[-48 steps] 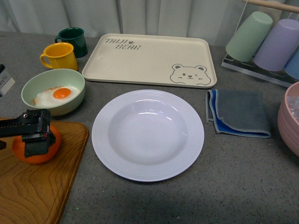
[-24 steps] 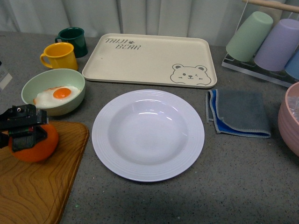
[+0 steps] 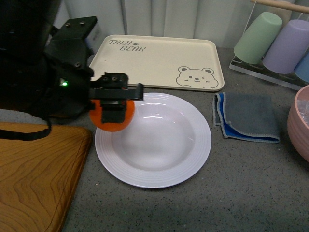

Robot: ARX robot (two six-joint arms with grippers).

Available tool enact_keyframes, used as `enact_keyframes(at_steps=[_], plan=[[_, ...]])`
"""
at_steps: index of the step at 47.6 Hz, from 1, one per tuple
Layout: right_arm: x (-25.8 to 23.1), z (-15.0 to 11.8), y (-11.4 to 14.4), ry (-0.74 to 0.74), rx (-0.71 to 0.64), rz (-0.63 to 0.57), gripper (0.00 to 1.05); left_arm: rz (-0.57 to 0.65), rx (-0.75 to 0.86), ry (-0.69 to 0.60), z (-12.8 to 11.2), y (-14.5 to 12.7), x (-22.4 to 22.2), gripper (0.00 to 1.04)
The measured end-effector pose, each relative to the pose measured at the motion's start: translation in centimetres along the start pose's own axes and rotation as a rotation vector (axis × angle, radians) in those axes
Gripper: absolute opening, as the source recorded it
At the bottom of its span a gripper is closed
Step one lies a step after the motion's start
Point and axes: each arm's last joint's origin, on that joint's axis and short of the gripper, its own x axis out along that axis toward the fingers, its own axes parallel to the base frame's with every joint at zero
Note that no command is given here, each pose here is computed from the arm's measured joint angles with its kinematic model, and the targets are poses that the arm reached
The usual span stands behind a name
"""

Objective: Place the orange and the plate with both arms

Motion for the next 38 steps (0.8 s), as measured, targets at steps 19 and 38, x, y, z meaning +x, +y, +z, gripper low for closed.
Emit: enact_keyframes(at_steps=[19, 38], plan=[[0.0, 0.0, 0.0, 0.0, 0.0, 0.0, 0.95, -0.033, 0.073, 0.067, -0.9, -4.4, 5.0, 0.53], [0.0, 0.0, 0.0, 0.0, 0.0, 0.0, 0.95, -0.038, 0.095, 0.111, -1.4, -5.5, 6.4, 0.53]])
